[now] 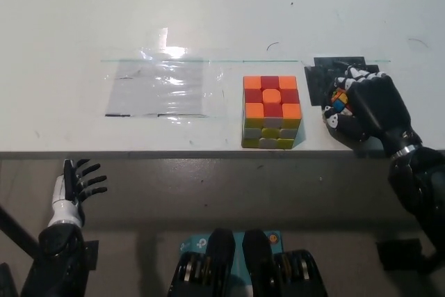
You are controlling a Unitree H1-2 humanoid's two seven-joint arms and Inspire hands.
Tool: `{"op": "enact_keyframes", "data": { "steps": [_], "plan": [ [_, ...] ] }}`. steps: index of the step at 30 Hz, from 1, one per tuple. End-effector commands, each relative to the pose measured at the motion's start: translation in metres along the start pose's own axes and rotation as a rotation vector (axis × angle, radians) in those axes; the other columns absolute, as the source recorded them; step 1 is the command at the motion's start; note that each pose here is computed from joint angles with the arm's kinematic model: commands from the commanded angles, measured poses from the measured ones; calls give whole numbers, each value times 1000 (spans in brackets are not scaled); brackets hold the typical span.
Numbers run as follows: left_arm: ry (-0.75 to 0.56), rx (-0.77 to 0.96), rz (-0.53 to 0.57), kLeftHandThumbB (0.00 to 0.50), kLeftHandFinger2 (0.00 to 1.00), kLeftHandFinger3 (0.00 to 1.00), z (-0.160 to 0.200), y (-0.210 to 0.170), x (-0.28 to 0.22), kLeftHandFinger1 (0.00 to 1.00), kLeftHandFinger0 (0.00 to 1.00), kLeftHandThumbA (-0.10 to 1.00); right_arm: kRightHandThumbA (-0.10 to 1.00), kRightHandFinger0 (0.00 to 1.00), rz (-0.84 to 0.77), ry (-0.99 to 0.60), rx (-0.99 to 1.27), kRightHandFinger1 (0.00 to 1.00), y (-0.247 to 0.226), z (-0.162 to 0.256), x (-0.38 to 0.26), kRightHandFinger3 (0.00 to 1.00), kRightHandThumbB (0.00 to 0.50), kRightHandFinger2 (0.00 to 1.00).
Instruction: The robot uses its right hand to pick up the small cube kept on the middle on the desk and place it on the bigger cube kept next to it
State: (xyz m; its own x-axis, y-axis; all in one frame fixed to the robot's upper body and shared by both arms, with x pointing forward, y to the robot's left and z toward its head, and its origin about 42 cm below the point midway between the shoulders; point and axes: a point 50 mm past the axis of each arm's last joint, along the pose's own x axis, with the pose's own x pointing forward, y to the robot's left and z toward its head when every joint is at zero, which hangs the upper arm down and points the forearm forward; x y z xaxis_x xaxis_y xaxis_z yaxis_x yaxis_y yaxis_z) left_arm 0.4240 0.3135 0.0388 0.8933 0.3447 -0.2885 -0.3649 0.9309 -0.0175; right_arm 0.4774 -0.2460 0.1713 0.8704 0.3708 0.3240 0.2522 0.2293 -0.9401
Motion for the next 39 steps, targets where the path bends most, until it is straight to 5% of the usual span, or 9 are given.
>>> {"op": "enact_keyframes", "data": {
  "steps": [1,3,8,20,25,29,33,35,39],
  "plan": [
    [-58,29,7,93,708,785,20,-2,7,614,596,1000,-100,30,-120,-54,-27,514,-21,4,20,476,40,827],
    [-66,25,-1,76,725,805,20,-1,6,613,584,1000,-100,53,-142,-61,-19,540,-22,5,20,481,139,817],
    [-60,22,2,93,704,749,20,-2,7,615,585,1000,-100,28,-190,-72,42,509,-23,5,21,461,198,781],
    [-37,20,8,96,727,796,11,0,1,615,567,1000,-100,0,-228,-89,42,438,-27,6,18,491,184,765],
    [-32,-1,10,98,696,801,6,0,-3,548,498,1000,-100,0,-294,-135,15,252,-49,6,29,367,231,558],
    [-20,7,10,96,688,779,3,1,-4,558,467,1000,-100,0,-316,-151,-38,250,-67,5,37,417,267,613],
    [-8,-3,16,112,687,779,1,2,-5,551,518,1000,-100,0,-368,-198,-53,263,-90,7,47,476,220,671],
    [-15,-4,9,84,694,797,-3,5,-7,525,472,1000,-100,0,-407,-214,-52,237,-107,10,55,490,278,642],
    [-6,16,12,83,707,775,-6,5,-10,539,475,1000,-100,0,-443,-259,-74,215,-129,14,64,539,185,629]
  ]
}}
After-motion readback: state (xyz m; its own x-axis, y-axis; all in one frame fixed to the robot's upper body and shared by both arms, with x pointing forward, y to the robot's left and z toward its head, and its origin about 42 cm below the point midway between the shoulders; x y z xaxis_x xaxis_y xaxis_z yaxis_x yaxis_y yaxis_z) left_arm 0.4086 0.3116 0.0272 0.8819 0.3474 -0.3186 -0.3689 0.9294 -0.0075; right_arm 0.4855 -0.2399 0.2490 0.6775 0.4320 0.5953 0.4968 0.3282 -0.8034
